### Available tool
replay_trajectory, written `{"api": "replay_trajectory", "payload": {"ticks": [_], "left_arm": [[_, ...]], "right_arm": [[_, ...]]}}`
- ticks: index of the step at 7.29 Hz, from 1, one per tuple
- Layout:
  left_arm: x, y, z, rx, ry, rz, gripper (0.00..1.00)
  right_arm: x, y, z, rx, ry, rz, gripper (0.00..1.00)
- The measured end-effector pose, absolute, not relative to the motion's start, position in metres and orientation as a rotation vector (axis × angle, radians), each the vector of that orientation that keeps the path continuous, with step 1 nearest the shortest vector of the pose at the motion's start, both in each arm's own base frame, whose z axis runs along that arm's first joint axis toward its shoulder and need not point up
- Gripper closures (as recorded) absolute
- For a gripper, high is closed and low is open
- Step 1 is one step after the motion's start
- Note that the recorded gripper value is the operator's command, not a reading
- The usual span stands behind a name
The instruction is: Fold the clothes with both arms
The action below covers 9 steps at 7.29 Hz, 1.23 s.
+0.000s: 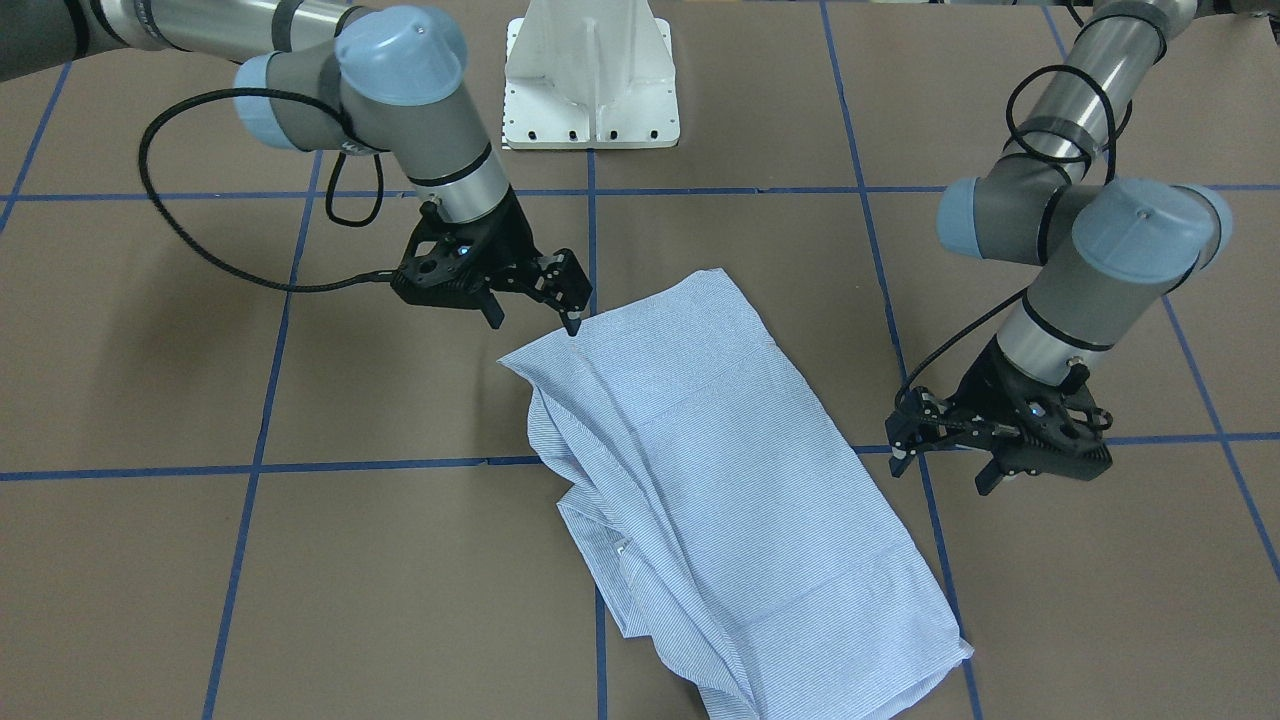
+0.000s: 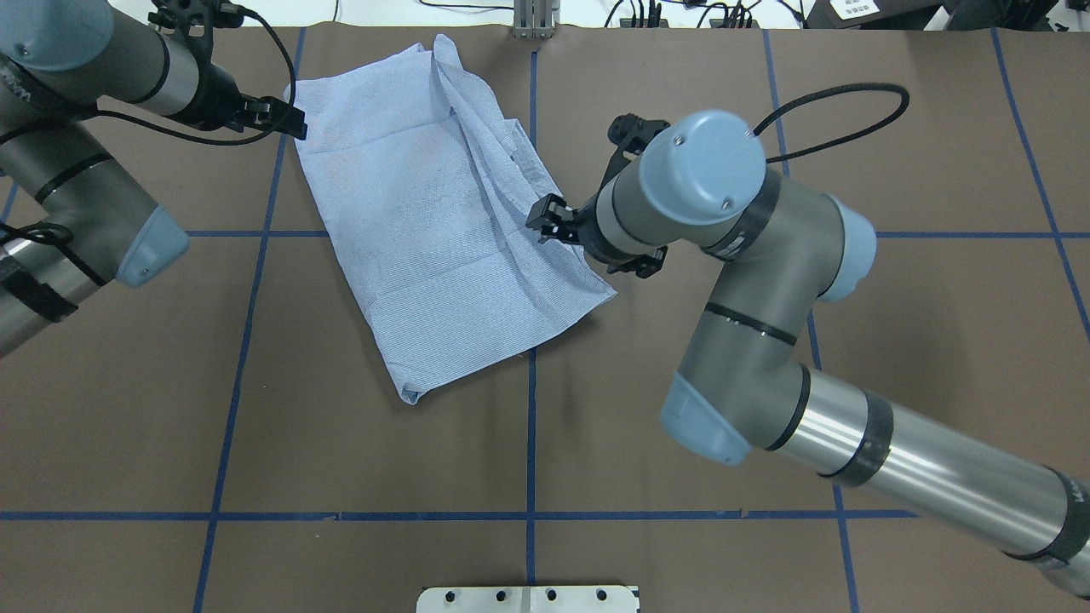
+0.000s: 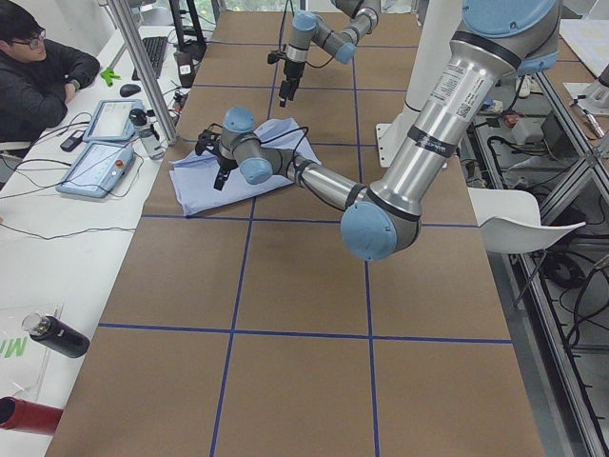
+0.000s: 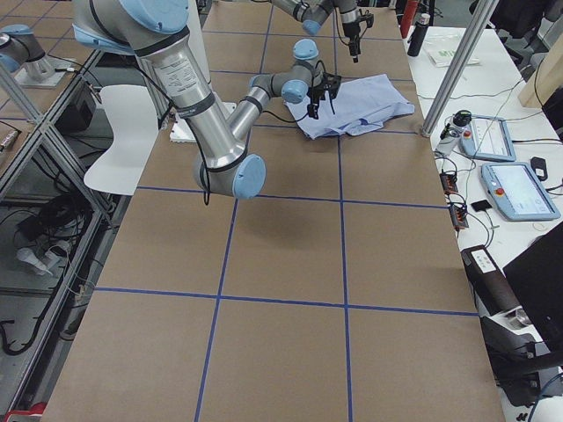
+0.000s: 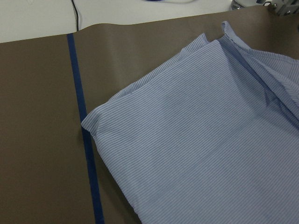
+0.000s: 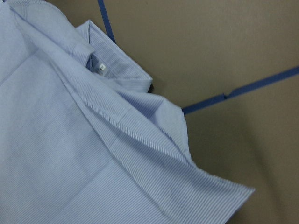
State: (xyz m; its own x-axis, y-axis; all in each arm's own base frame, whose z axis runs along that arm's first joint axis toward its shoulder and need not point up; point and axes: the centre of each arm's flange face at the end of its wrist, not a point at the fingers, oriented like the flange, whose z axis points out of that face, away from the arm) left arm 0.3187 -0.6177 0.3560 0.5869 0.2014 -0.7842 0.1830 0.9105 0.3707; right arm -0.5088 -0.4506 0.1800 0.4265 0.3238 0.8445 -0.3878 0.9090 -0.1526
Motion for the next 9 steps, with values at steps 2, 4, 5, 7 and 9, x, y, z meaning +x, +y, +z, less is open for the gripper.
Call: {"api": "replay_trajectory", "payload": {"ticks": [2, 4, 5, 7, 9], "left_arm": [[0.335, -0.582, 0.341, 0.396, 1.003, -0.027, 0.0], [0.353, -0.563, 0.33, 0.363, 1.037, -0.044, 0.0], [0.357, -0.558, 0.327, 0.355, 1.045, -0.048, 0.0], [0.36, -0.555, 0.326, 0.349, 1.049, -0.048, 0.0], [0.362, -0.553, 0.327, 0.345, 1.049, -0.046, 0.0]], "right_arm": [[-0.553, -0.417, 0.183, 0.048, -1.013, 0.557, 0.1], [-0.59, -0.417, 0.194, 0.055, -0.962, 0.633, 0.25], [-0.602, -0.419, 0.199, 0.062, -0.942, 0.656, 0.27], [-0.617, -0.418, 0.214, 0.059, -0.906, 0.669, 0.27], [-0.624, -0.412, 0.227, 0.057, -0.882, 0.659, 0.26]]}}
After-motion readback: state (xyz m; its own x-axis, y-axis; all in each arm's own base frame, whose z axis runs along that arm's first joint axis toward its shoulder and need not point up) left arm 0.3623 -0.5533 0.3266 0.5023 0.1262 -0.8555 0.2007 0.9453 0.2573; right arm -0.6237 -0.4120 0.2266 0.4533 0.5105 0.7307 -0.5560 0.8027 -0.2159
